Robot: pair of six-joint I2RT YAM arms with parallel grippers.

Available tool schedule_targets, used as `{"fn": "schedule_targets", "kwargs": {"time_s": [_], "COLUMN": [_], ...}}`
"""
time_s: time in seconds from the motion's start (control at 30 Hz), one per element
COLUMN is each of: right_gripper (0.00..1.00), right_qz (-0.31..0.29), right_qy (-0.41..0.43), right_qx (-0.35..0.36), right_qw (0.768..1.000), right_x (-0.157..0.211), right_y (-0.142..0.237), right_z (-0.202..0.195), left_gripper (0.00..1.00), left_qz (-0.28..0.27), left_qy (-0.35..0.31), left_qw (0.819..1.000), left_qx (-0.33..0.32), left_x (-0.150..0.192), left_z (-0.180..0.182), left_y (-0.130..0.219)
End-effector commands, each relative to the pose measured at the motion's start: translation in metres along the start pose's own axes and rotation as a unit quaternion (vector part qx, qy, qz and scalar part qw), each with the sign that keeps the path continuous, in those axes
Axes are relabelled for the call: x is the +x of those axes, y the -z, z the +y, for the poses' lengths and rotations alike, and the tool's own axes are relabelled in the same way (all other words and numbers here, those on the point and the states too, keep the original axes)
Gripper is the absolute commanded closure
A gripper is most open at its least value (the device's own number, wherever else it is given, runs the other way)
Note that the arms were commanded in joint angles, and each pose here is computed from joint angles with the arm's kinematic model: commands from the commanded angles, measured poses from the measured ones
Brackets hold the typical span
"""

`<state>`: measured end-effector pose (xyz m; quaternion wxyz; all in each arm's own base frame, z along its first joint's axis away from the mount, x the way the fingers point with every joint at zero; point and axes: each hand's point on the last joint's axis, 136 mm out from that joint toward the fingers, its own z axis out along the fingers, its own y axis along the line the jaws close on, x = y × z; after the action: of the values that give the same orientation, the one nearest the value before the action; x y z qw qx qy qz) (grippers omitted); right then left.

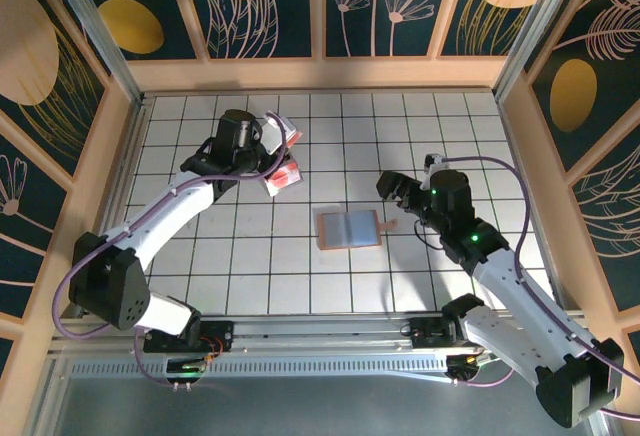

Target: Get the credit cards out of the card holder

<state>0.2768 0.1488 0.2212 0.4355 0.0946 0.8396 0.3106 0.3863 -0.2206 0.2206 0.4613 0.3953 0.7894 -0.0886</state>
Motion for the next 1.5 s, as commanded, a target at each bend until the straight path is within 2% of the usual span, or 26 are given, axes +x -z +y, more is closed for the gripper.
{"fn": "schedule_targets", "kwargs": {"time_s": [0.0, 0.4, 0.5, 0.6, 0.87, 1.03, 1.47], "right_gripper": [0.16, 0.16, 0.09, 0.07, 0.07, 0.07, 0.07], "right_qz": [-0.028, -0.043, -0.039, -0.035, -0.032, -0.031, -0.037], "right_qy": [0.015, 0.028, 0.023, 0.017, 0.014, 0.010, 0.006], "right_qx": [0.021, 0.052, 0.060, 0.068, 0.078, 0.083, 0.083], "right_qw": [0.999, 0.997, 0.997, 0.997, 0.996, 0.996, 0.996], "right_x": [-0.016, -0.026, -0.021, -0.016, -0.014, -0.013, -0.017], "right_y": [0.008, 0.013, 0.011, 0.010, 0.010, 0.010, 0.011], "right_z": [-0.002, -0.009, -0.014, -0.020, -0.024, -0.027, -0.025], "left_gripper": [1.00, 1.00, 1.00, 1.00, 1.00, 1.00, 1.00], "left_qz": [0.026, 0.100, 0.115, 0.124, 0.124, 0.158, 0.203], "left_qy": [-0.050, -0.084, -0.088, -0.092, -0.100, -0.104, -0.102], "left_qw": [0.998, 0.991, 0.988, 0.986, 0.983, 0.975, 0.965], "left_qx": [0.022, 0.039, 0.050, 0.059, 0.095, 0.116, 0.128], "left_x": [0.006, 0.050, 0.059, 0.068, 0.075, 0.091, 0.112], "left_z": [0.004, 0.020, 0.018, 0.015, 0.004, 0.002, 0.005], "left_y": [0.001, -0.018, -0.024, -0.030, -0.039, -0.055, -0.080]}}
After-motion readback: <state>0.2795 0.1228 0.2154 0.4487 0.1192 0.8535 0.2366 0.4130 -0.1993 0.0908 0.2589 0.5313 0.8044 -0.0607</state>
